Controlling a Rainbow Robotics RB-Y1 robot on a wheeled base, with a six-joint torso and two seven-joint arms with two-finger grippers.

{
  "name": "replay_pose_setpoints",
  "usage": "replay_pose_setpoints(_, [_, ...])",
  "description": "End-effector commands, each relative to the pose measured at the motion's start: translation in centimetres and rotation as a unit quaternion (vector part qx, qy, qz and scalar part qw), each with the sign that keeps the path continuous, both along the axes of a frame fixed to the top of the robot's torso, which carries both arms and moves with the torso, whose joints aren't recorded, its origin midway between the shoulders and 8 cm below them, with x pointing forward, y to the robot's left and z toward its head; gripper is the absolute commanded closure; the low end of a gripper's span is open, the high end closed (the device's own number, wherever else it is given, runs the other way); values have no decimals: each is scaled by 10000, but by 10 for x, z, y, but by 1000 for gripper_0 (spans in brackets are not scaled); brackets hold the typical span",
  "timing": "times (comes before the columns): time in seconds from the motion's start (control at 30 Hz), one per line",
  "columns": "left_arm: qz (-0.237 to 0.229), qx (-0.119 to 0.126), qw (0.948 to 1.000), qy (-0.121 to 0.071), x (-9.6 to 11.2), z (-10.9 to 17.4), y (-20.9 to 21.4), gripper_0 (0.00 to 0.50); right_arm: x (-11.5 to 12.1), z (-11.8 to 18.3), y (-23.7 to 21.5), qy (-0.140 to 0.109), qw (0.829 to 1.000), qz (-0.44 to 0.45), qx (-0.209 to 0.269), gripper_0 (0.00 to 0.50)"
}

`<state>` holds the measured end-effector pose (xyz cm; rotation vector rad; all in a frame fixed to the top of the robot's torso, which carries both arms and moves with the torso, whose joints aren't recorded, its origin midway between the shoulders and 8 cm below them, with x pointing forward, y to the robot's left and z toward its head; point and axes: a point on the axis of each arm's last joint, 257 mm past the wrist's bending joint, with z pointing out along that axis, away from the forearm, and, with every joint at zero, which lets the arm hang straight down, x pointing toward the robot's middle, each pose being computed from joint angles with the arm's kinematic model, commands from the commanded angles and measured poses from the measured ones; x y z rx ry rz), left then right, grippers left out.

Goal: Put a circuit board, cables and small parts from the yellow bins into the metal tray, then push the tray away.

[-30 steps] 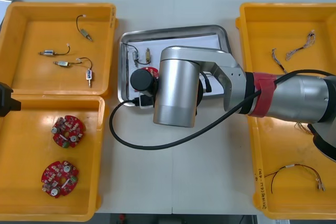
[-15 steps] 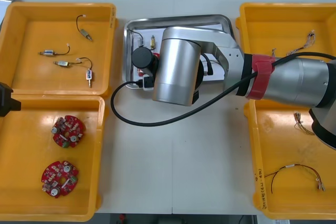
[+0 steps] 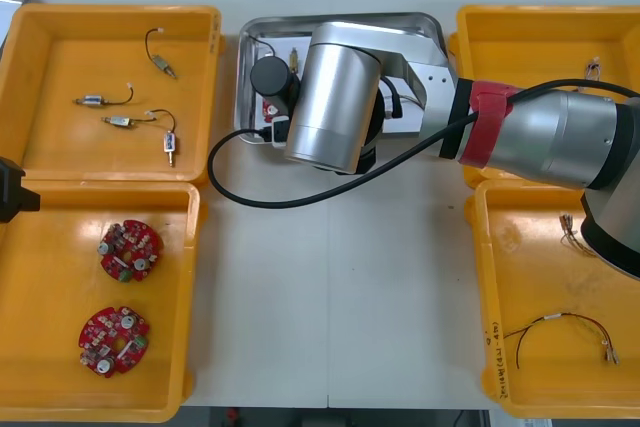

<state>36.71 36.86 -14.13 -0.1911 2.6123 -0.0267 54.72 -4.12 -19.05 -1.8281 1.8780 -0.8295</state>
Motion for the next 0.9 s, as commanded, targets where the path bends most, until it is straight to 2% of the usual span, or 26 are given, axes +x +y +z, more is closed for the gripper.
replay_pose_setpoints(0.03, [-344,478,9982,95,-7,1,11,0,11,41,37,-289,9987,363,200,500])
replay_pose_setpoints(0.3, [-344,478,9982,95,-7,1,11,0,29,47,41,-422,9975,412,388,500])
replay_pose_setpoints(0.9, [-344,478,9982,95,-7,1,11,0,57,51,45,-540,9956,298,713,500])
